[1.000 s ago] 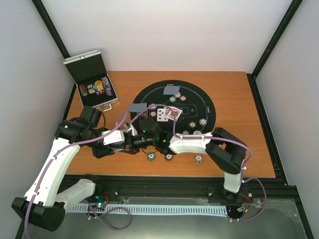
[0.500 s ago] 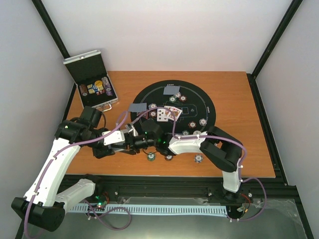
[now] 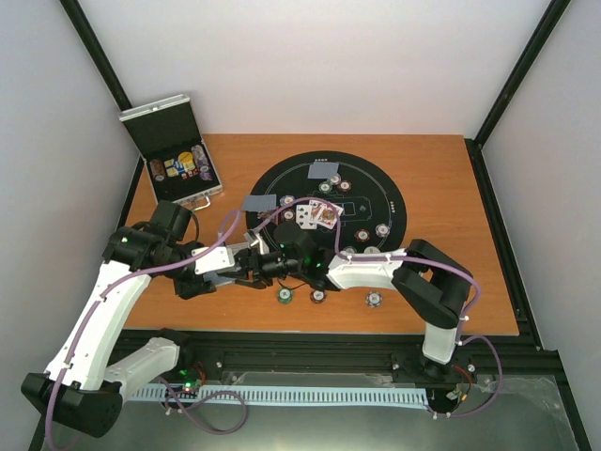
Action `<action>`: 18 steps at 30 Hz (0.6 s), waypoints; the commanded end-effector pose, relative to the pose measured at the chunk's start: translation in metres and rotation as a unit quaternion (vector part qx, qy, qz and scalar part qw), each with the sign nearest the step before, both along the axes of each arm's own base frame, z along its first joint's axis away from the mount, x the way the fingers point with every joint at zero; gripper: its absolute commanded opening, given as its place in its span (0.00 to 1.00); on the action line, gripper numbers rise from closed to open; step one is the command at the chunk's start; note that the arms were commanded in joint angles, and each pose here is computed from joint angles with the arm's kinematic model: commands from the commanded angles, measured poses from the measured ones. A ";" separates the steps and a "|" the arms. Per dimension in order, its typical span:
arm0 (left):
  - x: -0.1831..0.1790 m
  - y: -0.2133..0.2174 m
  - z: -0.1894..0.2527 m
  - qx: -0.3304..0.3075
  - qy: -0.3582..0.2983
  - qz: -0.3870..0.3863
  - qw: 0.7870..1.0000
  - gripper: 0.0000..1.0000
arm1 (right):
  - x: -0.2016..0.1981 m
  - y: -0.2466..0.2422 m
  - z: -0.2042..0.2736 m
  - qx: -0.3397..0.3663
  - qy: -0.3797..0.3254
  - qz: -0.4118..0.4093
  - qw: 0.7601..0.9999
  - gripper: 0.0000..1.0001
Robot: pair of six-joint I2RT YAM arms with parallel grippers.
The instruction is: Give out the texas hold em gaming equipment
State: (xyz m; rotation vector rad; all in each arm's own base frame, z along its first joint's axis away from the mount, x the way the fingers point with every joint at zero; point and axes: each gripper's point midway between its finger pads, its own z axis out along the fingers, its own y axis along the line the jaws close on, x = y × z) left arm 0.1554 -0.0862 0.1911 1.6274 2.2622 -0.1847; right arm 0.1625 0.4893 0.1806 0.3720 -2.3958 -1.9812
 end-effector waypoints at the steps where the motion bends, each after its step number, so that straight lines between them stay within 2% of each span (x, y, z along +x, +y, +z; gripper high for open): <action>1: 0.001 0.001 0.008 -0.003 -0.018 -0.001 1.000 0.01 | -0.001 -0.009 0.013 -0.009 -0.021 0.003 1.000 0.68; 4: 0.000 0.001 0.007 -0.003 -0.016 -0.002 1.000 0.01 | 0.000 -0.015 0.020 -0.012 -0.033 -0.007 0.999 0.70; 10: -0.002 0.001 0.007 -0.002 -0.017 -0.003 1.000 0.01 | 0.000 -0.017 0.033 -0.001 -0.040 -0.008 0.999 0.67; 14: -0.003 0.002 0.007 0.000 -0.017 -0.002 1.000 0.01 | 0.001 -0.019 0.035 -0.002 -0.039 -0.010 0.999 0.60; 18: -0.004 0.003 0.006 0.002 -0.018 -0.002 1.000 0.01 | 0.004 -0.025 0.032 -0.008 -0.036 -0.017 0.999 0.44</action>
